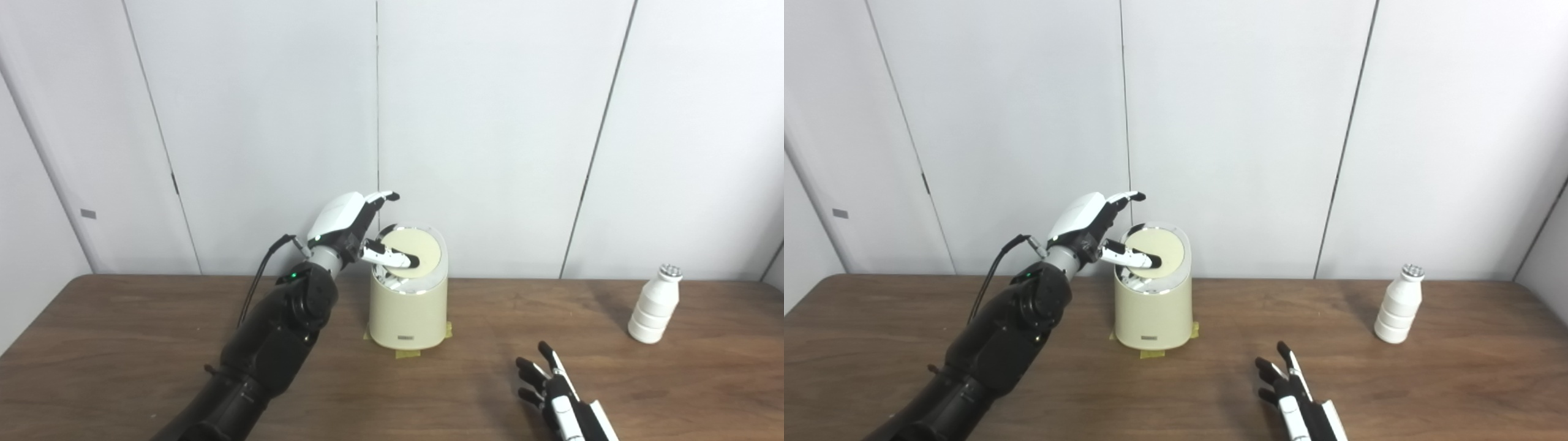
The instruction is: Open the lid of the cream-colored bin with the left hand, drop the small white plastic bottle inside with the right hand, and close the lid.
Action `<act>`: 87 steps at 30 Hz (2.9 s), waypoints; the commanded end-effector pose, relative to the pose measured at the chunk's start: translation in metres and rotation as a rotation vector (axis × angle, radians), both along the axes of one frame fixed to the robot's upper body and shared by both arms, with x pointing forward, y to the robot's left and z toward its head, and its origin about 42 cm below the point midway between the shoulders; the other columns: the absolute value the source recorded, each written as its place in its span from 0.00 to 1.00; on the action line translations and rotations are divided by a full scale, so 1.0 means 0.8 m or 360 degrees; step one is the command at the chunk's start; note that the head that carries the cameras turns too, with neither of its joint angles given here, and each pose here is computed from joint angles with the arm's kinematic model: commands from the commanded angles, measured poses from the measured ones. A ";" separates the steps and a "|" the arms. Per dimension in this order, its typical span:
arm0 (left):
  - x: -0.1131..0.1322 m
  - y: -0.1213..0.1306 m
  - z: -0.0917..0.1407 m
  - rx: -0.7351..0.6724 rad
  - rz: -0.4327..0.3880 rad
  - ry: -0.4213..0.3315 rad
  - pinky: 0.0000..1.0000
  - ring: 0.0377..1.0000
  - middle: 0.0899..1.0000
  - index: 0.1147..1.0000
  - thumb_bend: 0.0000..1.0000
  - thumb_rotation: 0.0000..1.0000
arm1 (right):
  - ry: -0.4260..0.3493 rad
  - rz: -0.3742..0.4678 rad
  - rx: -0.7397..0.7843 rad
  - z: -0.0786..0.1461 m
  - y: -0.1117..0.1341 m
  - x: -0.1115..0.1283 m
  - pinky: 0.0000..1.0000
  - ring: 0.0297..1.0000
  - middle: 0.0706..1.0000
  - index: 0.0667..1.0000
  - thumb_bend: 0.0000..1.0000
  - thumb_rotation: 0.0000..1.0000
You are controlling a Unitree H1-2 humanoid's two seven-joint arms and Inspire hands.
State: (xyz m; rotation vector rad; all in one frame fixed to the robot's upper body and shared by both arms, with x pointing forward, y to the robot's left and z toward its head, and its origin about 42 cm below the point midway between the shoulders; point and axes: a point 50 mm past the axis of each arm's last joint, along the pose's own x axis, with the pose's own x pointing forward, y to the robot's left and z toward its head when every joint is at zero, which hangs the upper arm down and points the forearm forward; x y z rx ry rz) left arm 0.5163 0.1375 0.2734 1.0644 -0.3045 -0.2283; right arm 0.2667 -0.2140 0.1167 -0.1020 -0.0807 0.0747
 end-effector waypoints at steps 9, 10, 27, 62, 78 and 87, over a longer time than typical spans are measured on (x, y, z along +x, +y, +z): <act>0.009 -0.022 0.041 0.0254 -0.0085 -0.0210 0.82 0.92 0.94 0.93 0.92 0.08 | -0.0014 -0.0015 0.0049 0.002 0.012 -0.003 0.84 0.90 0.89 1.00 0.51 1.00; 0.008 -0.023 0.040 0.0287 -0.0089 -0.0220 0.81 0.92 0.94 0.93 0.92 0.07 | -0.0016 -0.0017 0.0046 0.003 0.012 -0.003 0.84 0.90 0.89 1.00 0.51 1.00; 0.004 -0.014 0.031 0.0550 -0.0124 -0.0296 0.82 0.88 0.90 0.90 0.95 0.02 | -0.0025 -0.0022 0.0057 0.006 0.007 -0.004 0.85 0.90 0.89 1.00 0.53 1.00; 0.007 -0.011 -0.002 0.0680 -0.0098 -0.0218 0.83 0.89 0.90 0.93 0.97 0.06 | -0.0047 -0.0038 0.0070 0.015 0.009 -0.005 0.84 0.90 0.87 1.00 0.54 1.00; -0.008 0.009 0.069 -0.0101 -0.0061 -0.0138 0.72 0.84 0.84 0.88 0.87 0.14 | -0.0037 -0.0041 0.0042 0.013 0.005 -0.005 0.84 0.89 0.87 1.00 0.55 1.00; -0.030 0.034 0.089 -0.0671 -0.0078 -0.0144 0.67 0.78 0.79 0.84 0.66 0.25 | -0.0032 -0.0044 0.0031 0.012 0.002 -0.005 0.83 0.89 0.87 1.00 0.56 1.00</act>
